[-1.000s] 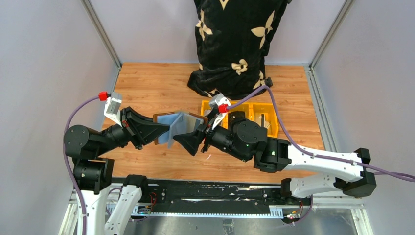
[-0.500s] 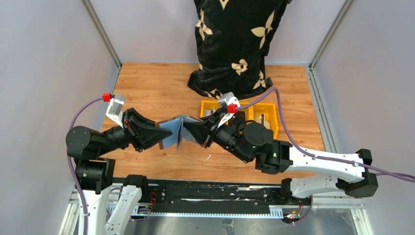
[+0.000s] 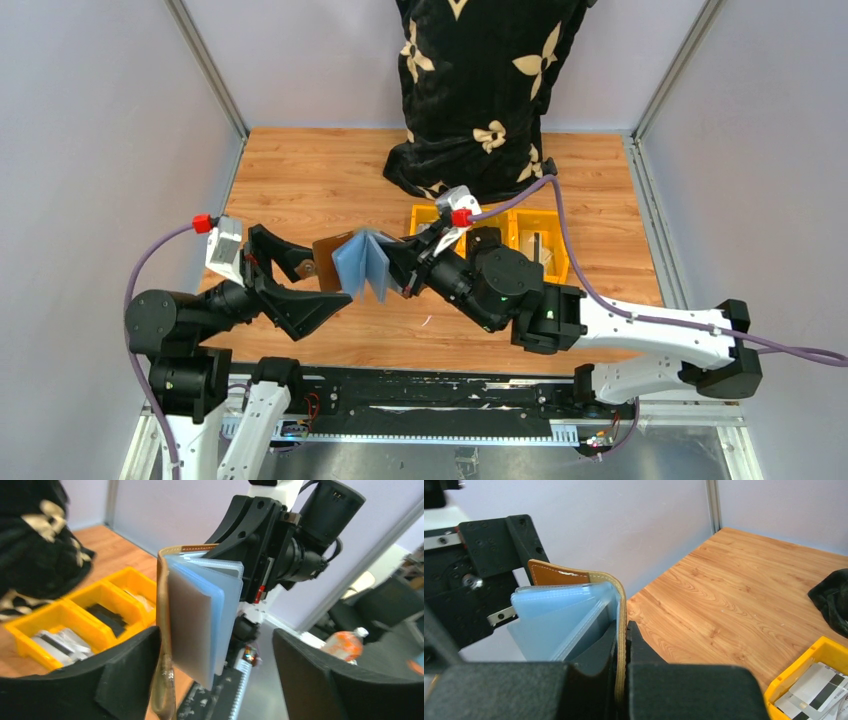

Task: Take the credit cards out of the card holder
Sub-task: Remove the credit card from the card holder.

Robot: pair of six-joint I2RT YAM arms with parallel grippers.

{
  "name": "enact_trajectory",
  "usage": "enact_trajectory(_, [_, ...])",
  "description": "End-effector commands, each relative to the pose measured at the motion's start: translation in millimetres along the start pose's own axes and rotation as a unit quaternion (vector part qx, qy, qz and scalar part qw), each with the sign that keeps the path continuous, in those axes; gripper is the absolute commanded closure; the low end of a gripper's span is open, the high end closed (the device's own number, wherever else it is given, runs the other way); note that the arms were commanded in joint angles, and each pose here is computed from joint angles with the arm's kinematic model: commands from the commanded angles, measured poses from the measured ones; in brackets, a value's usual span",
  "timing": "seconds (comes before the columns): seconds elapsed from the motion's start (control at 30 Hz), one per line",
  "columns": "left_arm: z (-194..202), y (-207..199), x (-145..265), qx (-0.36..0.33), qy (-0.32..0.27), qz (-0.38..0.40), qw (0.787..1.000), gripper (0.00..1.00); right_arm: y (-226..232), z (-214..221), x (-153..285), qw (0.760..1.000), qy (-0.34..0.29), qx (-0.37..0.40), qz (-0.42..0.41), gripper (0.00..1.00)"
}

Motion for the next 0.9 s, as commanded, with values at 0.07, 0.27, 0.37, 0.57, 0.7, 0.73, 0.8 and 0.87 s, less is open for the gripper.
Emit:
enact_trajectory(0.07, [-5.9,10.1,7.0,-0.101,-0.045,-0.073,0.991,0.03,14.2,-23.5,-17.3,0.999,-0.025,0.016,0.04,1.0])
enact_trajectory(0.27, [7.0,15.4,12.9,-0.138,-0.027,-0.078,0.987,0.0,29.2,-27.3,-25.5,0.997,-0.03,0.057,0.045,1.0])
enact_trajectory(0.37, [9.2,16.0,14.6,-0.146,-0.026,-0.082,0.986,0.0,35.3,-29.4,-25.8,0.996,-0.034,0.072,0.045,1.0])
enact_trajectory(0.57, [9.9,14.0,14.5,-0.151,-0.021,-0.073,0.986,0.0,43.7,-29.4,-28.0,0.994,-0.036,0.095,0.049,1.0])
enact_trajectory(0.7, [10.6,16.0,15.8,-0.163,-0.022,-0.081,0.983,0.02,45.2,-30.2,-26.8,0.994,-0.039,0.095,0.047,1.0])
enact_trajectory(0.73, [10.5,17.3,16.1,-0.165,-0.023,-0.086,0.982,0.03,45.3,-29.9,-26.4,0.994,-0.039,0.095,0.046,1.0])
enact_trajectory(0.8, [10.3,18.8,16.9,-0.171,-0.024,-0.093,0.981,0.07,45.0,-29.8,-24.7,0.994,-0.039,0.093,0.045,1.0])
enact_trajectory(0.87, [11.3,17.5,17.7,-0.174,-0.021,-0.091,0.98,0.09,43.0,-30.8,-21.6,0.994,-0.045,0.088,0.045,1.0])
Point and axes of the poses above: each gripper's point midway between its finger pads, its own x axis back along the fingers, its own y axis along the line the jaws close on, z = x × y, the point moved 7 cm from there along x, back along the fingers, and after that the axes turned 8 degrees about x, right-handed, at the moved point
